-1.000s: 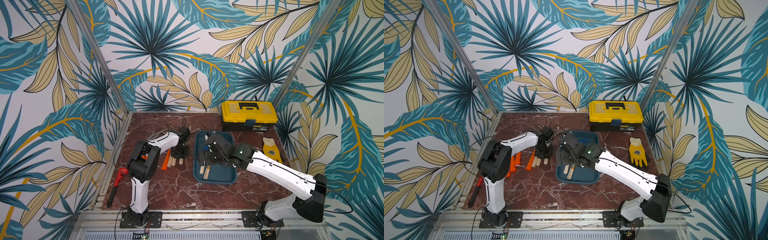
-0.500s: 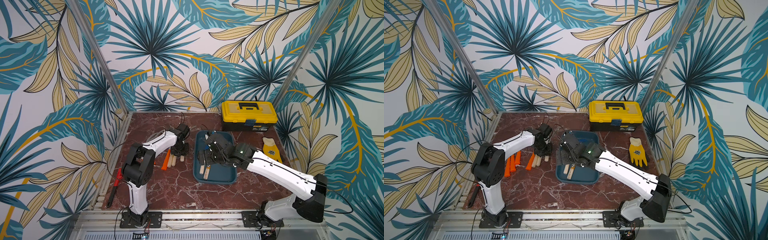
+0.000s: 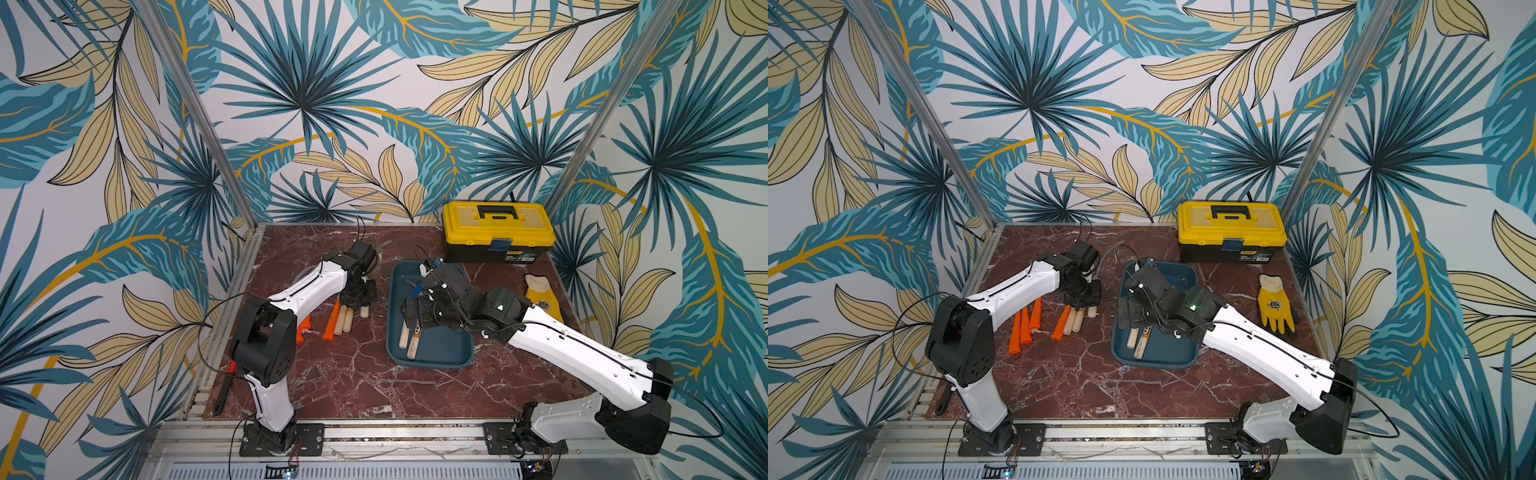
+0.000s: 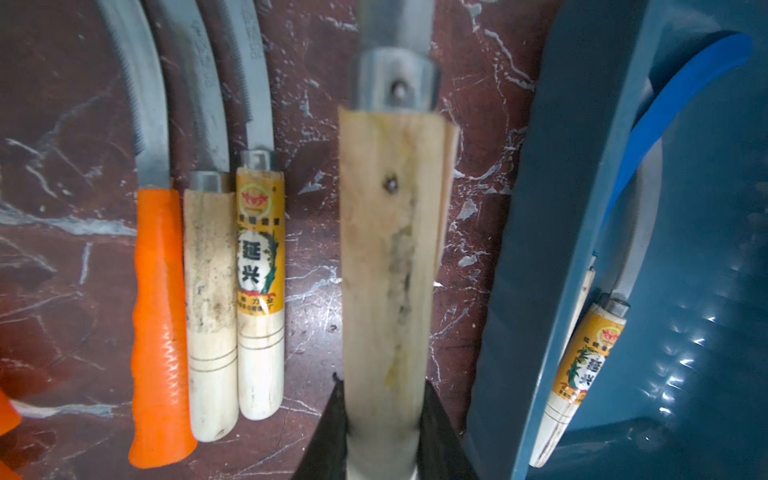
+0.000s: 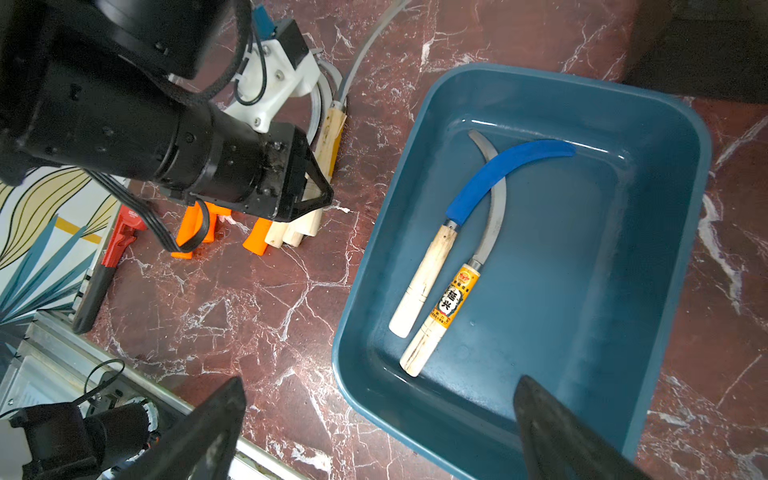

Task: Put small sickles into storage boxes
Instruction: Pick up the sickle at the center of the board, then place the sickle in the storage box.

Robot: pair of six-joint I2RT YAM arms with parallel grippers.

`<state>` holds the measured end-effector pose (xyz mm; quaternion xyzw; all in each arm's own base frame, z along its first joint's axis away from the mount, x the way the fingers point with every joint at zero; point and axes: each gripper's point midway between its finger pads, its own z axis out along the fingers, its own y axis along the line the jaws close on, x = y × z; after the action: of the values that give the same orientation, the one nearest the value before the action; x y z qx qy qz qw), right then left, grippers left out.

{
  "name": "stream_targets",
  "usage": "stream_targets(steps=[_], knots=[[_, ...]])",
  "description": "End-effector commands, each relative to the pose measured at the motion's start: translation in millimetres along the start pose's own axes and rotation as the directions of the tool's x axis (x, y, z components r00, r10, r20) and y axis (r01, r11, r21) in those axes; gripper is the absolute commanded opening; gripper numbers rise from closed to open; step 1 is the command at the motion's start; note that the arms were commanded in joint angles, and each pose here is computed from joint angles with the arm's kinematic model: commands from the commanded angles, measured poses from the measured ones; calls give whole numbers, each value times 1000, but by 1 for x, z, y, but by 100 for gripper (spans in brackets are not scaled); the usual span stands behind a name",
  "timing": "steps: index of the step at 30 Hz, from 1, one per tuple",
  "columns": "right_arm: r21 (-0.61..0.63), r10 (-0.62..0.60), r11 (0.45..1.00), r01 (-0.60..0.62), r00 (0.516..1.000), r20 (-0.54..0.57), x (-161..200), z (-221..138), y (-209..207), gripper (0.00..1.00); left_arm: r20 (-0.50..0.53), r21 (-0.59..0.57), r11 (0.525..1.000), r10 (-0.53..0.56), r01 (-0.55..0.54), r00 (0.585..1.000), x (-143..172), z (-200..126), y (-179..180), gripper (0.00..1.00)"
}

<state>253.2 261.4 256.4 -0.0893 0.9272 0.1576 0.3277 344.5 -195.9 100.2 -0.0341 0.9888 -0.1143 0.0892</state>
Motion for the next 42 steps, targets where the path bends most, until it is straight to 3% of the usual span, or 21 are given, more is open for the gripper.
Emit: stream_targets(steps=[1,21,30,42], knots=[[40,7,999,-7,1000,-10,8,-6,-13,100,18,22,1000,5,-5,1000,3,-17,-10,0],[88,71,993,-73,997,29,31,-34,-51,100,1,61,990,127,-127,992,55,-22,-82,0],[103,89,990,-93,995,35,41,-43,-64,100,-24,54,985,165,-163,986,73,-12,-98,0],[126,109,986,-113,993,41,50,-47,-76,100,-57,23,980,199,-198,978,72,11,-100,0]])
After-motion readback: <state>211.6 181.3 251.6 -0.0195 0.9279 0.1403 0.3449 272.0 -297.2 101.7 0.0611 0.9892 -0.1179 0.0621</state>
